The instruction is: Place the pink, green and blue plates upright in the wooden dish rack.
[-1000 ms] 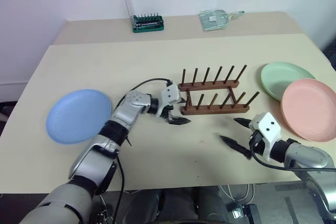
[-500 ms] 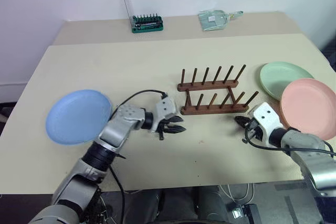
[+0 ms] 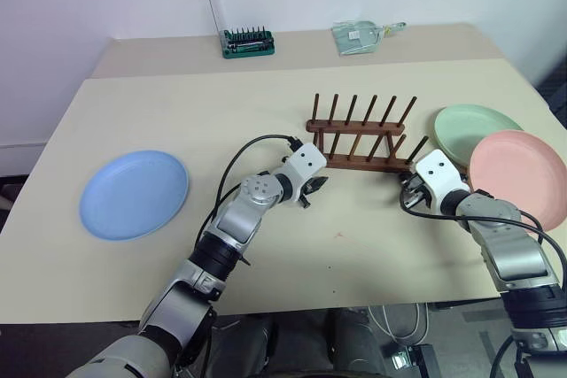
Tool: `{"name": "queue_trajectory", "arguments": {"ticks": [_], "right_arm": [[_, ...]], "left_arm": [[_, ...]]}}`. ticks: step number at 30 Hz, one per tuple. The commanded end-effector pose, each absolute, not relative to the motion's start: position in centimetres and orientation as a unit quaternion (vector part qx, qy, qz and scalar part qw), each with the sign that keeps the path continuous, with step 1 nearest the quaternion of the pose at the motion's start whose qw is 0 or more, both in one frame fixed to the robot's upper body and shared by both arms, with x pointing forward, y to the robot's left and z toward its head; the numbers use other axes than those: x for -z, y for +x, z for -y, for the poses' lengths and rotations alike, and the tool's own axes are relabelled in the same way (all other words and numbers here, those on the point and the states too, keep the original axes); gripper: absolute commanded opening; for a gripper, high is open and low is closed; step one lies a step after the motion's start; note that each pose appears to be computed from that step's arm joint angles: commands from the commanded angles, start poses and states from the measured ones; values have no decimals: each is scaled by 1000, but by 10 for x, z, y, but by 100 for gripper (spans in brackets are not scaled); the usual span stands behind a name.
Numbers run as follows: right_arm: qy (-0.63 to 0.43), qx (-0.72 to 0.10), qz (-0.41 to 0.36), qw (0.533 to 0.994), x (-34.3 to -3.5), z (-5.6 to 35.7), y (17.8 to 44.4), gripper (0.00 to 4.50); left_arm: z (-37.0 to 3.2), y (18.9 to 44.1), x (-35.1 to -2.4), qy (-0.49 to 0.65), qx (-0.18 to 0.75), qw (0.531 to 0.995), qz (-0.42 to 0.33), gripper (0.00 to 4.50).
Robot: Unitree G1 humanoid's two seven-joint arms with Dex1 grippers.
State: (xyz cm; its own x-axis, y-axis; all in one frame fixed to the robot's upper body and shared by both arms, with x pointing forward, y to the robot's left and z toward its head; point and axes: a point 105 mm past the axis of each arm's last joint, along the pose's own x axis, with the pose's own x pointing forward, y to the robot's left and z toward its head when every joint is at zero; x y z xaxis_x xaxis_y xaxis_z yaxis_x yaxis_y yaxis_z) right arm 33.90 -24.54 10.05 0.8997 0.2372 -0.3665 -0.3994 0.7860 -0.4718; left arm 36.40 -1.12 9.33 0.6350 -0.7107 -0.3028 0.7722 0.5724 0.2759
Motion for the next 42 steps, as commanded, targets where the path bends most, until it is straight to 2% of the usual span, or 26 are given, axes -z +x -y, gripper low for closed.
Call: {"name": "queue_trajectory", "arguments": {"ticks": [1, 6, 10, 13, 16, 17, 18, 22, 29, 32, 35, 36, 37, 42], "right_arm": [[-284, -157, -113, 939, -116, 244, 346, 0], [-291, -132, -91, 943, -129, 254, 344, 0], [-303, -166, -84, 934, -143, 252, 319, 0], [-315, -163, -83, 931, -167, 262, 292, 84], [-346, -111, -94, 927, -186, 281, 274, 234], [-356, -102, -109, 922, -185, 286, 268, 292], [-369, -100, -125, 916, -181, 288, 263, 326], [-378, -74, -163, 908, -160, 297, 255, 326], [-397, -2, -190, 898, -128, 315, 263, 326], [-451, 10, -194, 871, -113, 321, 266, 242], [-494, 9, -199, 846, -104, 325, 265, 100], [-498, 14, -194, 845, -105, 326, 266, 31], [-499, 18, -190, 845, -106, 326, 266, 3], [-542, 29, -160, 824, -122, 322, 267, 3]], "left_arm": [[3, 367, -86, 192, 407, 888, -93, 170], [1, 361, -85, 191, 420, 883, -90, 170], [8, 346, -90, 187, 459, 865, -74, 170], [13, 329, -108, 160, 512, 843, -33, 165], [14, 310, -117, 135, 570, 810, -19, 165], [14, 305, -118, 130, 586, 799, -19, 165], [14, 301, -119, 126, 600, 790, -21, 165], [19, 292, -126, 110, 633, 766, -15, 165], [24, 294, -131, 106, 633, 767, -7, 165], [23, 294, -129, 109, 628, 771, -7, 165], [22, 292, -127, 111, 626, 772, -8, 165], [21, 291, -127, 109, 626, 772, -8, 165], [21, 291, -127, 108, 625, 773, -9, 165], [19, 289, -125, 105, 624, 774, -12, 165]]}}
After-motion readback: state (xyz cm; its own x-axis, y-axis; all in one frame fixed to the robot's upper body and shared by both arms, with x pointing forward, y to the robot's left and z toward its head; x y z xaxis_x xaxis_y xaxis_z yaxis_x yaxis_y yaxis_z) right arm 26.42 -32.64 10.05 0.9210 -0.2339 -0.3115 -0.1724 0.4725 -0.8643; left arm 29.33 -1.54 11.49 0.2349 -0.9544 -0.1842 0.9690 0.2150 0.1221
